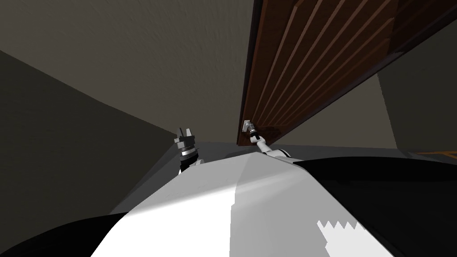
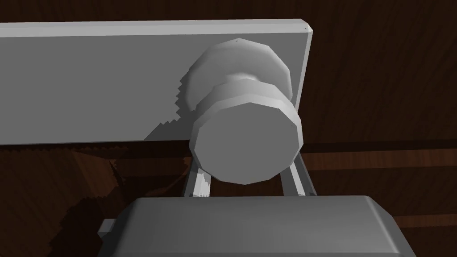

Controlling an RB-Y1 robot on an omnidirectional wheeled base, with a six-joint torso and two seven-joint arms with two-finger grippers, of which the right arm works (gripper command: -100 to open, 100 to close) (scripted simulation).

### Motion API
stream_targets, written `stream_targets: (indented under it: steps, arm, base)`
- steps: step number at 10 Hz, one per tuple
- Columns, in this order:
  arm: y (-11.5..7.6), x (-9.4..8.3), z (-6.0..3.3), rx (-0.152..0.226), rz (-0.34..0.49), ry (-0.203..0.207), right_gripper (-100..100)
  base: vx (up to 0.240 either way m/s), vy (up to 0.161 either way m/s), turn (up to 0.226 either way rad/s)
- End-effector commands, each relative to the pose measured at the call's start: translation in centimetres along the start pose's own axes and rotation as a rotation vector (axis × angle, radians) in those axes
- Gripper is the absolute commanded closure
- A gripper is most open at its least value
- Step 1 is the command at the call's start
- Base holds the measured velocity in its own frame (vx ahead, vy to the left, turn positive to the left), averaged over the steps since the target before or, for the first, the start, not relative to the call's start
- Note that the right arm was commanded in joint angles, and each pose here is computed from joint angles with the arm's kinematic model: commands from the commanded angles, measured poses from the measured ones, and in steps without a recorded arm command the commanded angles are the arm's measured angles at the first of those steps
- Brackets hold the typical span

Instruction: Pull the door open

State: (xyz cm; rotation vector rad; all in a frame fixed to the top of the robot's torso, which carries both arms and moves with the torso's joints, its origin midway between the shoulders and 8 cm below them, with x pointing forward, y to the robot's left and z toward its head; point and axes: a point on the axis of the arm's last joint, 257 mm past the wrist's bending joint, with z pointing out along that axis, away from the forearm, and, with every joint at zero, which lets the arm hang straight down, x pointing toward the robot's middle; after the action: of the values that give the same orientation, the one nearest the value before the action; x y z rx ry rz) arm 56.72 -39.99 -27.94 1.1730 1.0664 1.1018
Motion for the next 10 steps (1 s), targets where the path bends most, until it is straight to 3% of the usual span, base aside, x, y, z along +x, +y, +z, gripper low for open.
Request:
stream_targets:
  steps: [1,4,6,9,10]
  arm:
    - [0.9,-0.2,0.49,-0.019,0.095,-0.017,100]
    - [0.8,-0.5,0.51,-0.019,0.183,-0.032,100]
    - [0.7,-1.2,0.54,-0.021,0.306,-0.061,100]
    - [0.6,-1.5,0.55,-0.023,0.393,-0.075,100]
    - [0.6,-1.8,0.55,-0.026,0.462,-0.089,100]
  base:
    - [-0.085,-0.048,0.134]
    - [-0.054,-0.033,0.074]
    - [-0.067,-0.040,0.127]
    - [-0.061,-0.024,0.073]
    - [-0.053,-0.021,0.093]
